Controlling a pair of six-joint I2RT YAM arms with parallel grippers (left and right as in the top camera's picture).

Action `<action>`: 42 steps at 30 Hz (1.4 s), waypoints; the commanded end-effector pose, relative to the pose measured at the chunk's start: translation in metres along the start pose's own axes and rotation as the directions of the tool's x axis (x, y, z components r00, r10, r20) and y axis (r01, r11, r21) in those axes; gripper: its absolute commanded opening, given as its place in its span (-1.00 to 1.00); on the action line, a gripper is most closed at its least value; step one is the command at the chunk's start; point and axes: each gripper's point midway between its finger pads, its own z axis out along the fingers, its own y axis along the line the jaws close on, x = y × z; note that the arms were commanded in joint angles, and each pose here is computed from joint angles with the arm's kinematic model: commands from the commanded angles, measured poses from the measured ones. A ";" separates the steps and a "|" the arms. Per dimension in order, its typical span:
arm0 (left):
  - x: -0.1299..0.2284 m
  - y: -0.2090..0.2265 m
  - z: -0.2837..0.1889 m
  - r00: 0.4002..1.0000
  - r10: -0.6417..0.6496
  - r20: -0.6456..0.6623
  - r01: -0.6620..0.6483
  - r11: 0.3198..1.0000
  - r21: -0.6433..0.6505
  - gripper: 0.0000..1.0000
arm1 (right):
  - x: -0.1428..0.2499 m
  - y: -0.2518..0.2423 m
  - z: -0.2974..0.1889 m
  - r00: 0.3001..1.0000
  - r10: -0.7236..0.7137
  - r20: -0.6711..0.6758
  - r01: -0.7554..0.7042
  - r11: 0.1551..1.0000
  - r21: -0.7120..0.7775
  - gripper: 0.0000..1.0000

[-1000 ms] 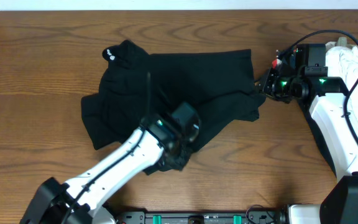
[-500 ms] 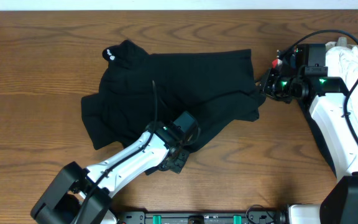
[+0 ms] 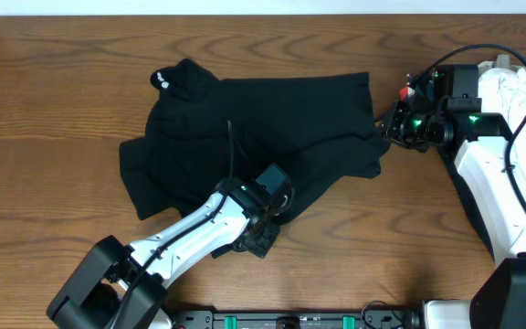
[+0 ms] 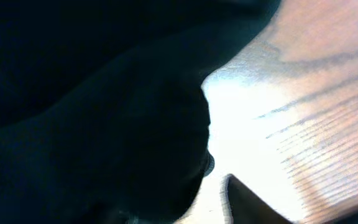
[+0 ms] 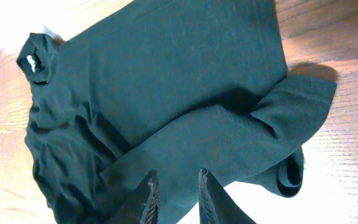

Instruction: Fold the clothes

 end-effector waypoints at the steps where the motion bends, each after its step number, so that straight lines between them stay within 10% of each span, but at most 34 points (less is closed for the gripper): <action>1: -0.002 -0.001 0.000 1.000 0.028 -0.005 -0.028 1.000 0.006 -0.59 | -0.006 0.003 -0.003 1.000 -0.006 0.016 0.006 1.000 -0.004 -0.61; 10: 0.026 -0.001 -0.050 0.986 -0.016 -0.166 0.011 0.999 -0.030 -0.88 | -0.004 0.003 -0.004 1.000 -0.008 0.008 0.008 1.000 -0.006 -0.62; 29: -0.013 0.064 -0.136 0.999 0.023 0.044 -0.009 0.956 -0.293 -0.81 | 0.007 -0.023 -0.005 0.993 -0.112 -0.039 0.116 0.985 0.126 -0.62; 42: -0.021 0.001 -0.123 0.998 0.015 0.055 -0.019 0.997 0.072 -0.33 | 0.009 -0.024 -0.005 0.993 -0.109 -0.045 0.114 0.985 0.128 -0.54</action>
